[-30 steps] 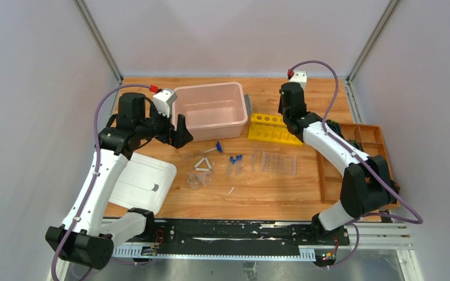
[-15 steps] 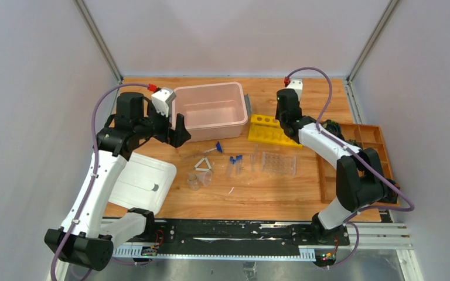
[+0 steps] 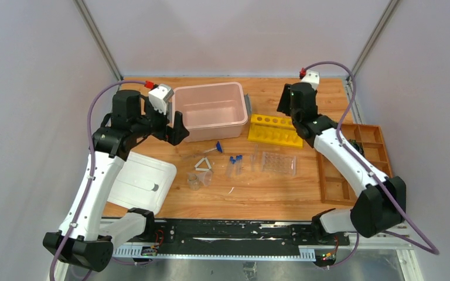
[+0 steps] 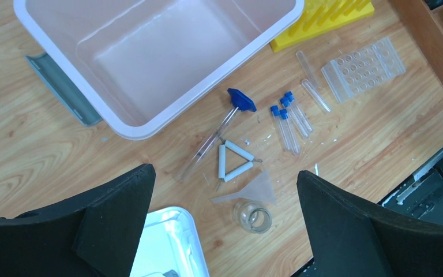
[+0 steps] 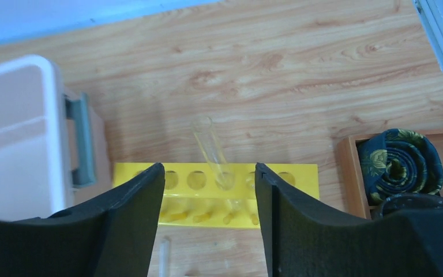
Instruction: Organize the chemistry lab equipment
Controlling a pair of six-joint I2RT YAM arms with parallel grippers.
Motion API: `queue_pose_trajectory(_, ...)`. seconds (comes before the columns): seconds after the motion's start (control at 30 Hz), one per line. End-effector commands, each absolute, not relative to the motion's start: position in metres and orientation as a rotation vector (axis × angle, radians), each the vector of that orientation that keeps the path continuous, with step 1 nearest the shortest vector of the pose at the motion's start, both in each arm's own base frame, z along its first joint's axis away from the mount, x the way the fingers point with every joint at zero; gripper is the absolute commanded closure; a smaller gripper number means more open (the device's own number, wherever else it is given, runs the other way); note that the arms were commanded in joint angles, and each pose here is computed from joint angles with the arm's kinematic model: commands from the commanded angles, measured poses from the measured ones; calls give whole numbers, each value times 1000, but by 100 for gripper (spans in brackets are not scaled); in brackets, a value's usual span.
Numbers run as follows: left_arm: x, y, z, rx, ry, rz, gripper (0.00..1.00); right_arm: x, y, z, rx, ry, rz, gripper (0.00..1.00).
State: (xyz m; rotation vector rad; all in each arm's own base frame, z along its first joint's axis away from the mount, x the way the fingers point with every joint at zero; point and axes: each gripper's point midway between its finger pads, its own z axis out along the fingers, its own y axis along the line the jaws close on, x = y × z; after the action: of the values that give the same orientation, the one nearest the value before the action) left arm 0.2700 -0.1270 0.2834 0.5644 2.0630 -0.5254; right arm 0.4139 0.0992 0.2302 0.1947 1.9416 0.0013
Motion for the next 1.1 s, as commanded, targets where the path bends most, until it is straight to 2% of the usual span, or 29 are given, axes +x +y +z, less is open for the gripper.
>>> queue_pose_trajectory(0.0,268,-126,301,580,2019,-503,0,389,111,269,238,1972,130,40)
queue_pose_trajectory(0.17,267,-123,302,592,2030,-486,0,354,165,257,89,2085,224,51)
queue_pose_trajectory(0.4,263,-122,296,582,2065,-493,1,314,216,158,38,2348,330,70)
queue_pose_trajectory(0.5,260,-123,297,584,2060,-503,2,305,227,123,26,2425,344,72)
queue_pose_trajectory(0.7,254,-126,299,627,2032,-524,5,304,237,90,-9,2464,280,72)
queue_pose_trajectory(0.93,246,-132,297,669,2016,-564,7,321,224,67,34,2464,100,62)
queue_pose_trajectory(1.07,244,-134,299,676,2014,-582,7,334,223,59,56,2448,22,60)
